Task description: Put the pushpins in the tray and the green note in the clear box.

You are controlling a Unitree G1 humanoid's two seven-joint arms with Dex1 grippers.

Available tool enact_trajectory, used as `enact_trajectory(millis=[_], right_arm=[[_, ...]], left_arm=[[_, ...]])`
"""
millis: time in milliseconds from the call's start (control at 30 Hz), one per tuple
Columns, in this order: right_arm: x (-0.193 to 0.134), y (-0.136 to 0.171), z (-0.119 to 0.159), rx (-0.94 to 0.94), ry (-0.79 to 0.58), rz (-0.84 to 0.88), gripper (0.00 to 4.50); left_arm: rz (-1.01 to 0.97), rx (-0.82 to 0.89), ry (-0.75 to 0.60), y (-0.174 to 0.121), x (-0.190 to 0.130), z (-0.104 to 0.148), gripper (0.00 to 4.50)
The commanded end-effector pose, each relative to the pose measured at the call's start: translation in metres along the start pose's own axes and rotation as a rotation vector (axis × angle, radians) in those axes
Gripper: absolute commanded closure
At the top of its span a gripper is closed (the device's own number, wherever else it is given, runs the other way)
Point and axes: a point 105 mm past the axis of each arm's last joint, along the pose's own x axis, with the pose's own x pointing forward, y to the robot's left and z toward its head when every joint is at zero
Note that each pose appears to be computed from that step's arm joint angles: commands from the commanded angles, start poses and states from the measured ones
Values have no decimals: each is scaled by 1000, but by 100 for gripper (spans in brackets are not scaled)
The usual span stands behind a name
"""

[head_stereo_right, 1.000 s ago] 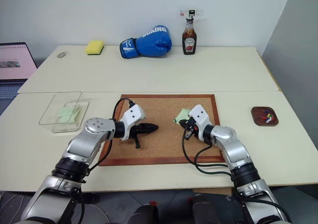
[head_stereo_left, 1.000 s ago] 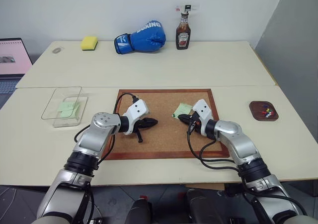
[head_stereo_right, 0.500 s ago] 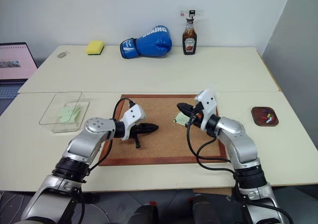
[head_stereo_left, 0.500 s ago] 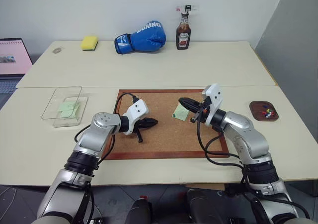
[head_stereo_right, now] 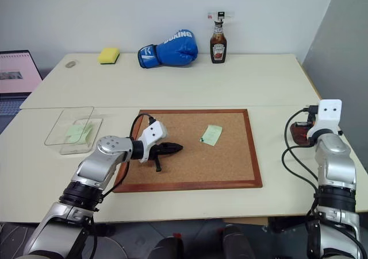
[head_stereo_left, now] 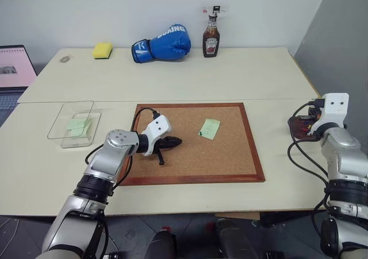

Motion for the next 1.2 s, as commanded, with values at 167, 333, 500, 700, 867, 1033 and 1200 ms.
enact_trajectory(millis=[167, 333, 500, 700, 867, 1033, 1200], right_arm=[[4, 3, 8, 140, 14, 38, 448], [2, 4, -2, 155, 51, 30, 414], [0, 4, -7, 121, 58, 28, 322], [-1, 1, -5, 82, 40, 8, 206], [-2, -2, 1, 23, 3, -13, 100], [-8, 20, 21, -48, -101, 82, 6], [-38, 106, 28, -145, -190, 519, 2]], left_arm=[[-27, -23, 70, -6, 3, -18, 450], [-28, -25, 73, -8, 2, -20, 450], [-20, -23, 72, -8, 1, -20, 450], [-24, -22, 68, -8, 2, -19, 450], [-29, -19, 66, -8, 3, -18, 450], [-33, -16, 66, -8, 3, -17, 450], [-37, -18, 70, -9, 3, -19, 450]])
